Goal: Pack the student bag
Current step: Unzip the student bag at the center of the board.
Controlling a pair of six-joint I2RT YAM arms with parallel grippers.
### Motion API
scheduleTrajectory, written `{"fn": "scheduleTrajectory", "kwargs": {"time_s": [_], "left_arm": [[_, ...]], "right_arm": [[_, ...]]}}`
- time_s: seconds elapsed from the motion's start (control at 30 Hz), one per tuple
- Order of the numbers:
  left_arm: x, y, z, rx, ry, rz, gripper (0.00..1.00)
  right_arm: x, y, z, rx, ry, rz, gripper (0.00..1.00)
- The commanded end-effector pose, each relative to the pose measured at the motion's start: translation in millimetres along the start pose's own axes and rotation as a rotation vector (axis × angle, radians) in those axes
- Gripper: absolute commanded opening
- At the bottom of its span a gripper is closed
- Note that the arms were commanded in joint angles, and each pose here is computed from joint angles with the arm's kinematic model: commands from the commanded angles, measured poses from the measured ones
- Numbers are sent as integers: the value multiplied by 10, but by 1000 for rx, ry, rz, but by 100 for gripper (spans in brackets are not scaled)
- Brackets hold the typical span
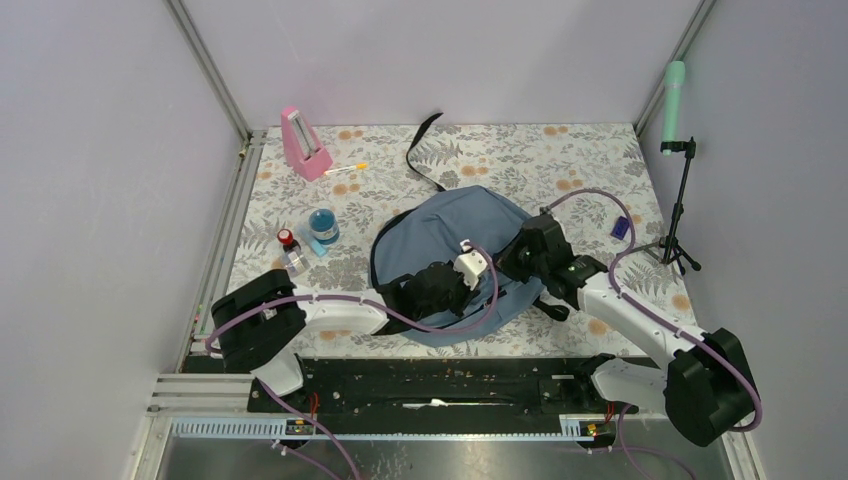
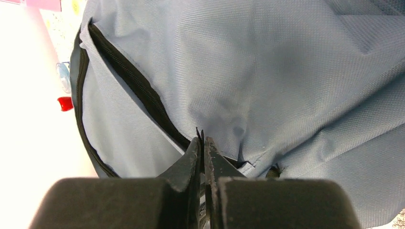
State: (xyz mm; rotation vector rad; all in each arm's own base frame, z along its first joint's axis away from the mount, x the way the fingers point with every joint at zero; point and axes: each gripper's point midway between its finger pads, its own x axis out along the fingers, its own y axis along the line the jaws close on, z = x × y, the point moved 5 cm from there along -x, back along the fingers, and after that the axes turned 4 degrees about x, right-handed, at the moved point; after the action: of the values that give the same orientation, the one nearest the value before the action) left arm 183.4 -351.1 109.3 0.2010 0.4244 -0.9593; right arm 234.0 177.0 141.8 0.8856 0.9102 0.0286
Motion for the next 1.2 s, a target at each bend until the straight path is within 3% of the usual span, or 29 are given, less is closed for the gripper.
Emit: {"fn": "scheduleTrajectory", "kwargs": {"time_s": [0.0,0.03,1.17], "left_arm": [[46,-30,129,-10,-72,-11,3],[39,-27,112,-12,-70,-11,0],[-176,-306,-232,-88,-66,-100,0]], "right_arm": [[-124,233,123,-71,-48,29,0],[-116,256,122,-82,-45,27,0],[331,988,258,-217,-26,5,0]]}}
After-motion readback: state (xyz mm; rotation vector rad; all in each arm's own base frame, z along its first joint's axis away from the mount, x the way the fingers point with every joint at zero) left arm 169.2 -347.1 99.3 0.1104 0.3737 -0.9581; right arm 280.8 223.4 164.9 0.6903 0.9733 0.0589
